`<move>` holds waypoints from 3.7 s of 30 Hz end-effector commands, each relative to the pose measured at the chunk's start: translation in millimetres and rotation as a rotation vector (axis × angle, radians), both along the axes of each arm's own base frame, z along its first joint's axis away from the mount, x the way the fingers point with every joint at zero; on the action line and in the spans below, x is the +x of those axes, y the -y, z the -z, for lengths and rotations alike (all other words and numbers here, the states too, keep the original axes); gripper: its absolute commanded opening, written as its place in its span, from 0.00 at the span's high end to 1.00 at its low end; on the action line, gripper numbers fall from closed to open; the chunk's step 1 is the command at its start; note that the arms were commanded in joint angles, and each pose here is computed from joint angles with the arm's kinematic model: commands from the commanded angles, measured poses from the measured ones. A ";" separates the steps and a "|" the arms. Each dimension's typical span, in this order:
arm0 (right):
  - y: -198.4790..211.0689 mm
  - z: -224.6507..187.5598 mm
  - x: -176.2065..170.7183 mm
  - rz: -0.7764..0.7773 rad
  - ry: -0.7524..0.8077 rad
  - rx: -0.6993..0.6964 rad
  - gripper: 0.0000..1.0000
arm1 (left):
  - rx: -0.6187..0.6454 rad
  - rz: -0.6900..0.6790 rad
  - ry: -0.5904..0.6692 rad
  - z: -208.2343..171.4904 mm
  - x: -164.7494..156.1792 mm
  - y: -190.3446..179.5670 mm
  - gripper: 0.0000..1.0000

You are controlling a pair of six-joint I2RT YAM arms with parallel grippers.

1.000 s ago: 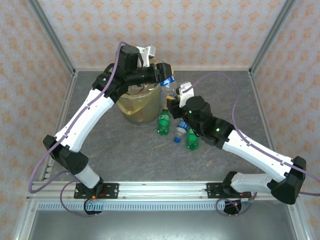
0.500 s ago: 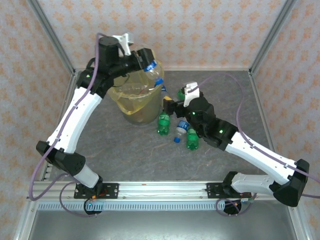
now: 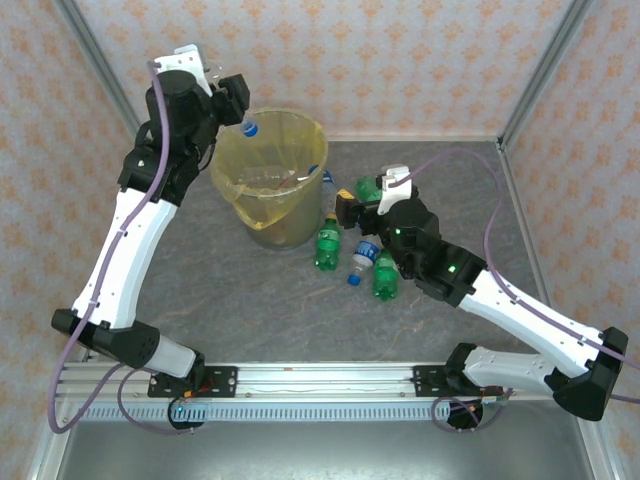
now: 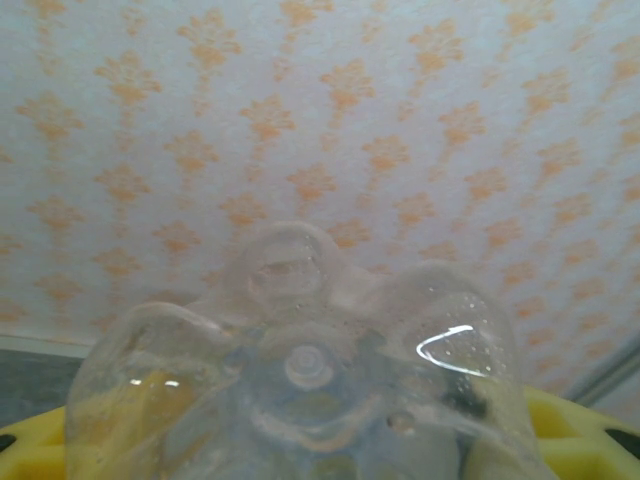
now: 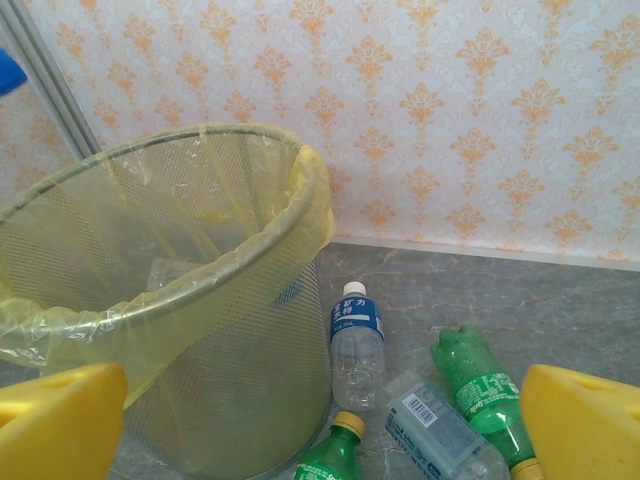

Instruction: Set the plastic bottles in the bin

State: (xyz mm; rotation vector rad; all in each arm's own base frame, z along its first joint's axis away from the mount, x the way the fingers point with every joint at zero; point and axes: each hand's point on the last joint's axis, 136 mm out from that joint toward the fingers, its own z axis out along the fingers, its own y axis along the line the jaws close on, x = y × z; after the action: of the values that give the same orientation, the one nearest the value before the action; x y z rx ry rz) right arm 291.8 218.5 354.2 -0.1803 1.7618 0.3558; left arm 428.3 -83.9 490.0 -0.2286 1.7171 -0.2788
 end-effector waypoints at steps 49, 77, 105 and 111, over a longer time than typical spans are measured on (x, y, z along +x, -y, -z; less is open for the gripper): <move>3.9 98.2 106.4 0.015 -0.328 0.168 0.19 | -0.140 0.142 -0.187 44.5 -29.2 37.7 0.01; -88.1 243.8 232.2 -0.090 -0.735 0.194 0.33 | -0.199 0.119 -0.196 35.0 -98.9 16.9 0.01; -105.2 317.7 230.7 -0.042 -0.854 0.079 0.28 | -0.187 0.113 -0.199 36.2 -103.1 13.9 0.01; -102.8 303.8 231.8 -0.033 -0.829 0.088 0.42 | -0.186 0.117 -0.200 35.6 -104.0 14.4 0.01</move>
State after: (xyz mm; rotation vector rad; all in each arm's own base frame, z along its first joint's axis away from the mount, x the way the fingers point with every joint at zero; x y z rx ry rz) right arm 530.1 314.1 46.4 0.0329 2.5463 0.5967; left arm 331.5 -100.2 455.3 -0.3108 1.9014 -0.5356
